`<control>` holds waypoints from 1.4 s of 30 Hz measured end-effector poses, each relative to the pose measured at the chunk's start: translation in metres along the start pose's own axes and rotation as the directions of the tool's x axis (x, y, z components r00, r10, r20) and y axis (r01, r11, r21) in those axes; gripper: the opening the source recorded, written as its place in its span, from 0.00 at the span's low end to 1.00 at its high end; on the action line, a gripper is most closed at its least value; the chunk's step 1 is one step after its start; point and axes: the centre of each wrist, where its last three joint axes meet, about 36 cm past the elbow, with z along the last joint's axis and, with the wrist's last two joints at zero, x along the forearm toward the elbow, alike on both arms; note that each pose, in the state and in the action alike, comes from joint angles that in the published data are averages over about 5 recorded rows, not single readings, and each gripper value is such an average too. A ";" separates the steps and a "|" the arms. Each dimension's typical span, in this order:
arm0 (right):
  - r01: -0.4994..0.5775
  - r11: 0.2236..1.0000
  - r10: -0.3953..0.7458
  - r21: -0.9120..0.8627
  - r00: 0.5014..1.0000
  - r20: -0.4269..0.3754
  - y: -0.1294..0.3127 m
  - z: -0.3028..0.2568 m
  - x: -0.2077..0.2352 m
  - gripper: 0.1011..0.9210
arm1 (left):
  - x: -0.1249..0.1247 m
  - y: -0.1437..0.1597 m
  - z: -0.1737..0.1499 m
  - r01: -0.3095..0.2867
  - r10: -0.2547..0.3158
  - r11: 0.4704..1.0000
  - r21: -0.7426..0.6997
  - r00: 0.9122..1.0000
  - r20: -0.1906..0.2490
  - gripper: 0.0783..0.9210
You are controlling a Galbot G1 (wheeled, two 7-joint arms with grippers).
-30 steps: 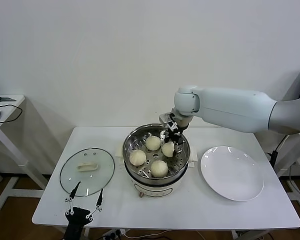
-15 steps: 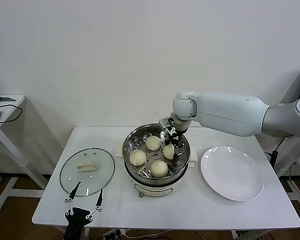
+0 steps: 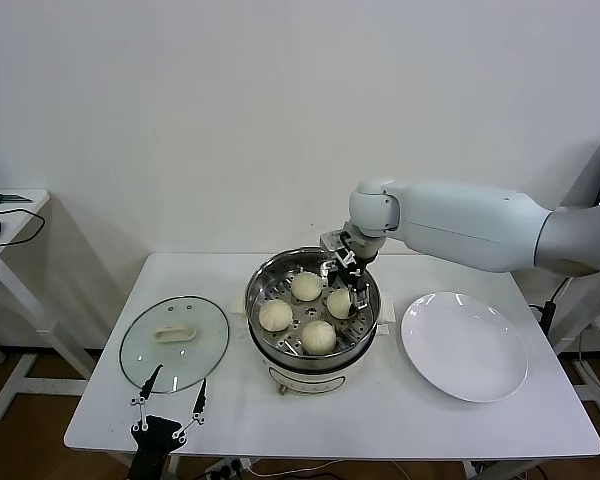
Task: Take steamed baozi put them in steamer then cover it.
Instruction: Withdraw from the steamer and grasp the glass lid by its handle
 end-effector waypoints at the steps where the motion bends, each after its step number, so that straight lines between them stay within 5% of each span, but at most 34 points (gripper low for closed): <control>1: -0.010 1.000 0.010 0.001 1.000 0.014 0.002 0.000 0.003 0.88 | -0.001 0.000 0.000 0.000 0.000 1.000 -0.002 1.000 0.001 0.88; 7: -0.162 0.987 0.162 -0.015 0.975 0.150 0.018 0.006 0.024 0.88 | -0.006 0.007 -0.001 0.006 -0.006 1.000 -0.031 1.000 0.012 0.88; 11: -0.348 0.934 0.356 -0.081 0.898 0.259 0.036 0.016 0.030 0.88 | -0.013 0.013 -0.003 0.015 -0.014 0.998 -0.061 1.000 0.026 0.88; 15: -0.555 0.802 0.596 -0.219 0.731 0.331 0.059 0.031 0.027 0.88 | -0.022 0.020 -0.006 0.027 -0.023 0.994 -0.102 0.999 0.045 0.88; 19: -0.696 0.595 0.803 -0.401 0.493 0.335 0.082 0.049 0.012 0.88 | -0.033 0.026 -0.009 0.043 -0.034 0.988 -0.149 0.998 0.062 0.88; 25: -0.706 0.276 0.959 -0.652 0.152 0.241 0.118 0.070 -0.030 0.88 | -0.052 0.032 -0.014 0.084 -0.065 0.965 -0.250 0.995 0.080 0.88; 30: -0.610 0.047 0.995 -0.791 -0.045 0.094 0.152 0.086 -0.071 0.88 | -0.068 0.040 -0.013 0.108 -0.084 0.926 -0.361 0.993 0.083 0.88; 36: -0.467 -0.178 0.979 -0.866 -0.175 -0.107 0.200 0.101 -0.124 0.88 | -0.084 0.047 -0.006 0.102 -0.081 0.855 -0.509 0.995 0.062 0.88; 42: -0.349 -0.352 0.932 -0.868 -0.217 -0.291 0.253 0.110 -0.170 0.88 | -0.094 0.050 0.016 0.043 -0.056 0.739 -0.672 0.998 0.001 0.88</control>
